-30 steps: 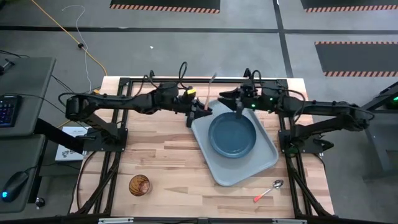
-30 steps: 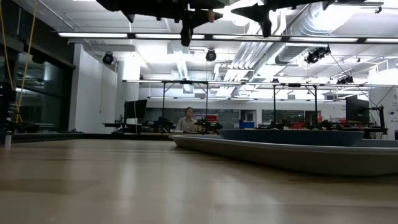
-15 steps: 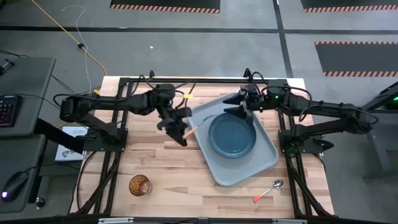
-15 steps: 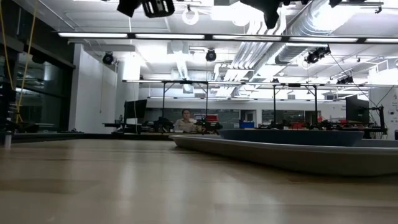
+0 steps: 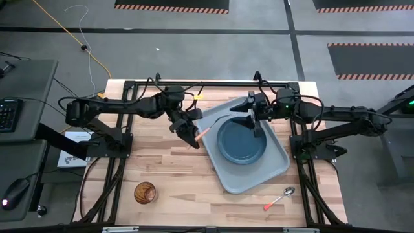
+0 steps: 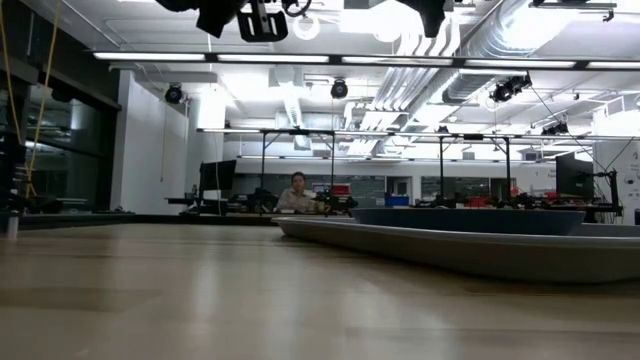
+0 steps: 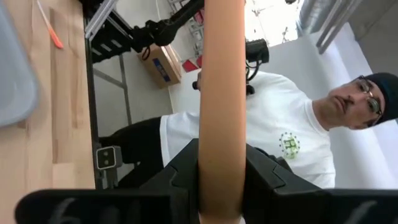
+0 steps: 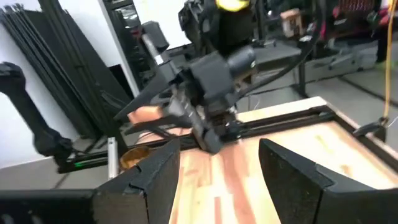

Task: Pick and place plate/cup/fork/spoon on tray
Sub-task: Put the orange fork on the right side of the dark blue plate

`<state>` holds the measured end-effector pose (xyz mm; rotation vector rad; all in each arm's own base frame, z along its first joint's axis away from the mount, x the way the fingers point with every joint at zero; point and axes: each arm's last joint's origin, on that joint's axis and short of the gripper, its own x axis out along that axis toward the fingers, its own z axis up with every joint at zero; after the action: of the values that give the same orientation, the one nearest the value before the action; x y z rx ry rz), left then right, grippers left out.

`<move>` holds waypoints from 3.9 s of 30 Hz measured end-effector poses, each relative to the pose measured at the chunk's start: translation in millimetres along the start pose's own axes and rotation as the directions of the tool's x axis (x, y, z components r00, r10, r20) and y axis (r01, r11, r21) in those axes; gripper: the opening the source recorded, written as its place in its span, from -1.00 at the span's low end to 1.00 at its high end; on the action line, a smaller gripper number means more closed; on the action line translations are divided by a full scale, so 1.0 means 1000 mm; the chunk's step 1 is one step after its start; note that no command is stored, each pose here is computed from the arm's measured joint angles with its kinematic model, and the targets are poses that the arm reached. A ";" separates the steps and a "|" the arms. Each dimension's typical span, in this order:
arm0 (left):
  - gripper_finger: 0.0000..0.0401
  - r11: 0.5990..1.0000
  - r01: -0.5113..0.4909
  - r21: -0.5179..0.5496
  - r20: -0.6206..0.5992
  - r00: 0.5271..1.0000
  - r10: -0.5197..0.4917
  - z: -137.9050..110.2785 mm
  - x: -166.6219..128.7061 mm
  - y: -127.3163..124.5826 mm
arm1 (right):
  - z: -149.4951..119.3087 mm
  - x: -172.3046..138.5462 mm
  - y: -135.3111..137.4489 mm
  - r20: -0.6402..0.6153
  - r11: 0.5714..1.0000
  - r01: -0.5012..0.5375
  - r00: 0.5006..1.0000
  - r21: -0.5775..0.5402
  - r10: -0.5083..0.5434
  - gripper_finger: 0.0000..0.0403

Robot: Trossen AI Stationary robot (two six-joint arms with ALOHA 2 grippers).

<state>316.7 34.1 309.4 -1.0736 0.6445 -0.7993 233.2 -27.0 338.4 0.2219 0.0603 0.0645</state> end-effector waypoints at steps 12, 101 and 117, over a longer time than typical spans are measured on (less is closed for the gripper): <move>-0.67 0.998 -0.016 -0.060 0.011 1.000 0.016 0.002 0.011 0.011 | 0.000 0.001 0.007 0.003 0.993 -0.072 0.997 -0.096 0.073 0.05; -0.20 0.787 -0.424 0.449 0.642 0.765 0.046 0.075 -0.096 -0.037 | -0.216 -0.119 0.046 -0.800 0.303 0.789 0.588 0.535 -0.119 -0.99; -0.20 0.787 -0.429 0.444 0.649 0.760 0.048 0.075 -0.096 -0.037 | -0.226 -0.123 0.034 -0.829 0.345 0.833 0.518 0.432 -0.212 -0.54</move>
<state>313.0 141.5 377.7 -0.5964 -0.0356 -0.3183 93.8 46.7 132.8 1.1398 0.9323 -0.6703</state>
